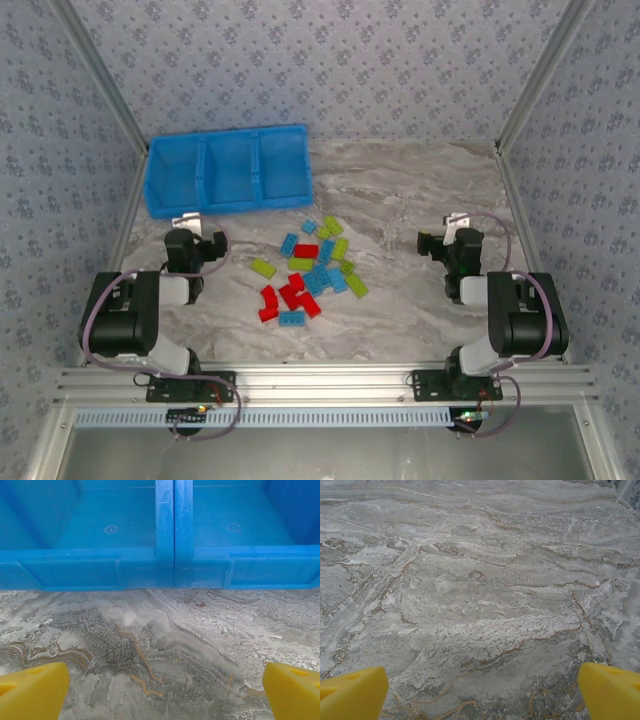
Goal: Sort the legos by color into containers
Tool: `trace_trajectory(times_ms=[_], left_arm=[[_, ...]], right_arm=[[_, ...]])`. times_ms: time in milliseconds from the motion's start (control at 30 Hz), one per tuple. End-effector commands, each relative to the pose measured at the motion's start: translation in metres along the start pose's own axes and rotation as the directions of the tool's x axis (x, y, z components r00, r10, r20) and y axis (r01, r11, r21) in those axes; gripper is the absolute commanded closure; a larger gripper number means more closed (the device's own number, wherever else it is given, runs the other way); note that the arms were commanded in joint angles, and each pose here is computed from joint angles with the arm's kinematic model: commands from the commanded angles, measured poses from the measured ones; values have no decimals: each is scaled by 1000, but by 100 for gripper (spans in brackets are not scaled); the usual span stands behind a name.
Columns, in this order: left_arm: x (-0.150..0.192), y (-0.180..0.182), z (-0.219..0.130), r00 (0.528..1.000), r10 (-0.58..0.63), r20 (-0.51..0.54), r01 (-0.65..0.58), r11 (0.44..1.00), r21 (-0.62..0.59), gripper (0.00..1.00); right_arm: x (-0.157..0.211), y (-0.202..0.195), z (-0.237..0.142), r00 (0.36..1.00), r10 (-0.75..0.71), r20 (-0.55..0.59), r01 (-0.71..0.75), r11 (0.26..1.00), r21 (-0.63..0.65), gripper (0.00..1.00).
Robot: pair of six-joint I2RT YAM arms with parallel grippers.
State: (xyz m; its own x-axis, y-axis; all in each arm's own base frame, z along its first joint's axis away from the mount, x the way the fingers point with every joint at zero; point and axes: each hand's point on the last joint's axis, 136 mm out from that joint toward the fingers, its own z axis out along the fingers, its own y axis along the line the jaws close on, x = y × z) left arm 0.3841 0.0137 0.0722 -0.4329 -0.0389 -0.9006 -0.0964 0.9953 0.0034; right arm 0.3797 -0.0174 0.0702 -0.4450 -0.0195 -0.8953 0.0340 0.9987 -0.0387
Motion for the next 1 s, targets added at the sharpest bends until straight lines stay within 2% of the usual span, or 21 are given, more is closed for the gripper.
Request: trace_trajectory(times_ms=[0, 533, 700, 833, 900, 967], left_arm=[[-21, 3, 4, 998, 1, 63, -1, 1000, -12, 1], [-21, 4, 4, 998, -3, 62, 4, 1000, -8, 1], [-20, 3, 4, 998, -1, 61, 1, 1000, -1, 1], [-30, -9, -6, 995, 46, 84, -50, 998, 39, 1], [-39, -13, -20, 993, 68, 96, -71, 997, 27, 1], [-50, -19, -36, 992, 73, 100, -77, 996, 43, 1]], right_arm=[[-18, 0, 5, 999, 15, 49, -16, 1000, 10, 0], [-17, -1, 4, 999, 21, 50, -21, 1000, 5, 0], [-36, -4, -10, 998, 30, 55, -31, 999, 23, 0], [-52, -9, -40, 987, 151, -50, -146, 985, 91, 0], [-58, -10, -64, 941, 314, -125, -297, 945, 138, 0], [-49, 4, -85, 865, 421, -273, -398, 907, 138, 0]])
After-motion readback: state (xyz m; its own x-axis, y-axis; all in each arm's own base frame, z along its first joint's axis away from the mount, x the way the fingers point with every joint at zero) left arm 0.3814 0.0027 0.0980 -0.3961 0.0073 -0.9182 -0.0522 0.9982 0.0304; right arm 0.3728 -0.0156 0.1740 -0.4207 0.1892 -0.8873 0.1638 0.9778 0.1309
